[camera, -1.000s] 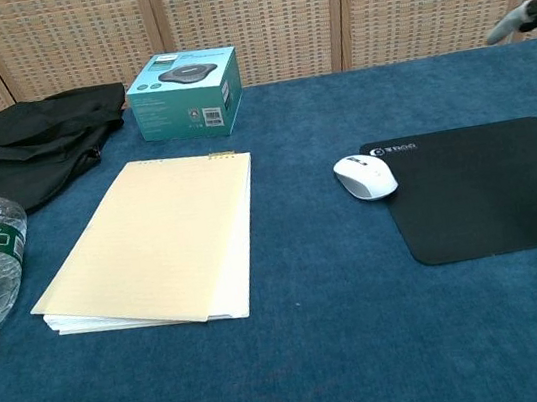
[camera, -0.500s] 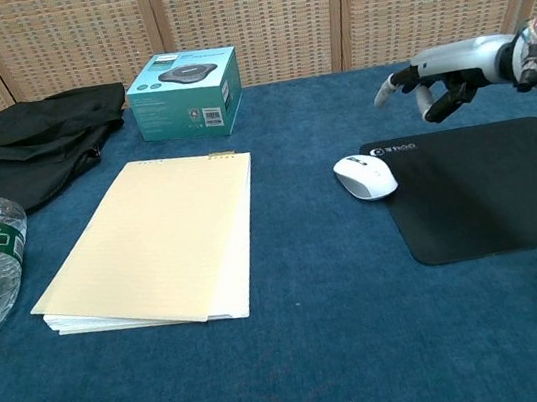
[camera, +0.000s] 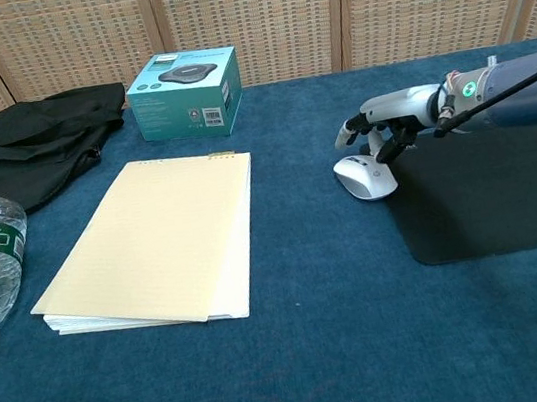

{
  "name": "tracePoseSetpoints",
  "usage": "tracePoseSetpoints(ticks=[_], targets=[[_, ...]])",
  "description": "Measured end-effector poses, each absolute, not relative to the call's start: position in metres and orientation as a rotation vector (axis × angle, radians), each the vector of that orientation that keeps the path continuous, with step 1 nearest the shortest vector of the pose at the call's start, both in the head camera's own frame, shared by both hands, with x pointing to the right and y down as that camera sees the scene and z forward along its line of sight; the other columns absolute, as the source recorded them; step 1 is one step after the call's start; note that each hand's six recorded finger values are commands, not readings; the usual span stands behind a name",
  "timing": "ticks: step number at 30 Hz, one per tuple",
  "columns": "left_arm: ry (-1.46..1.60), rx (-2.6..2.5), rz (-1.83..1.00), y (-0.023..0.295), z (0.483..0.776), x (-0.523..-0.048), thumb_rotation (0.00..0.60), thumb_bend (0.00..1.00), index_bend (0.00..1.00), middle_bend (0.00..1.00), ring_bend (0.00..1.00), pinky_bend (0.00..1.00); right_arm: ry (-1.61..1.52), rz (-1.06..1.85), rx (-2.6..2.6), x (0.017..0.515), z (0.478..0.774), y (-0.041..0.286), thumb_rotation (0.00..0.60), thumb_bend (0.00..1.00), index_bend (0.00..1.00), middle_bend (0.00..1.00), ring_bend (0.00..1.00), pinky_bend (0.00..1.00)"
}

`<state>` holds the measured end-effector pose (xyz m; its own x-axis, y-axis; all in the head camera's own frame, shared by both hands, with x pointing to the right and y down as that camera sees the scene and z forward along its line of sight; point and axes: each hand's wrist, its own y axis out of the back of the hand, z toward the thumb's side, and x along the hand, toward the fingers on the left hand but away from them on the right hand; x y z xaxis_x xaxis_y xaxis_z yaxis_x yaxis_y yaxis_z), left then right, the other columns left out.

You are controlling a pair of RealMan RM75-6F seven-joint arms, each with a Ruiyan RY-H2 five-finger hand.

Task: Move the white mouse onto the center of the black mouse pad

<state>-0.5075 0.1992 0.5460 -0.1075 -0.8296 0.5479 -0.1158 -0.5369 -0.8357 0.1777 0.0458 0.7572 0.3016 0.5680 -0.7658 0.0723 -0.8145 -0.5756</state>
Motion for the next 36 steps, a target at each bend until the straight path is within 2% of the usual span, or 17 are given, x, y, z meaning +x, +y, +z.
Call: tracePoseSetpoints(ticks=[6,9,11,16,32,34,36], targets=[[1.047,-1.622,-1.712,0.198,0.549,-0.510,0.600,0.01,0.00,0.00,0.00,0.00,-0.545,1.574,-2.137,0.177,0.766,0.042,0.600,1.00,0.15,0.13,0.01,0.00],[1.051,-1.620,-1.714,0.197,0.549,-0.511,0.600,0.01,0.00,0.00,0.00,0.00,-0.542,1.599,-2.135,0.179,0.767,0.041,0.600,1.00,0.17,0.20,0.07,0.09],[1.052,-1.622,-1.715,0.197,0.549,-0.511,0.600,0.01,0.00,0.00,0.00,0.00,-0.544,1.615,-2.133,0.183,0.767,0.040,0.600,1.00,0.23,0.25,0.13,0.18],[1.043,-1.631,-1.711,0.197,0.550,-0.509,0.600,0.01,0.00,0.00,0.00,0.00,-0.547,1.635,-2.145,0.187,0.760,0.042,0.600,1.00,0.29,0.31,0.20,0.26],[1.022,-1.637,-1.676,0.203,0.545,-0.499,0.600,0.01,0.00,0.00,0.00,0.00,-0.396,1.647,-2.172,0.211,0.714,0.105,0.600,1.00,0.29,0.30,0.22,0.35],[1.019,-1.639,-1.669,0.204,0.543,-0.497,0.600,0.01,0.00,0.00,0.00,0.00,-0.377,1.634,-2.170,0.214,0.709,0.112,0.600,1.00,0.29,0.27,0.20,0.35],[1.017,-1.640,-1.660,0.205,0.542,-0.495,0.600,0.01,0.00,0.00,0.00,0.00,-0.357,1.609,-2.166,0.216,0.702,0.120,0.600,1.00,0.28,0.18,0.12,0.33]])
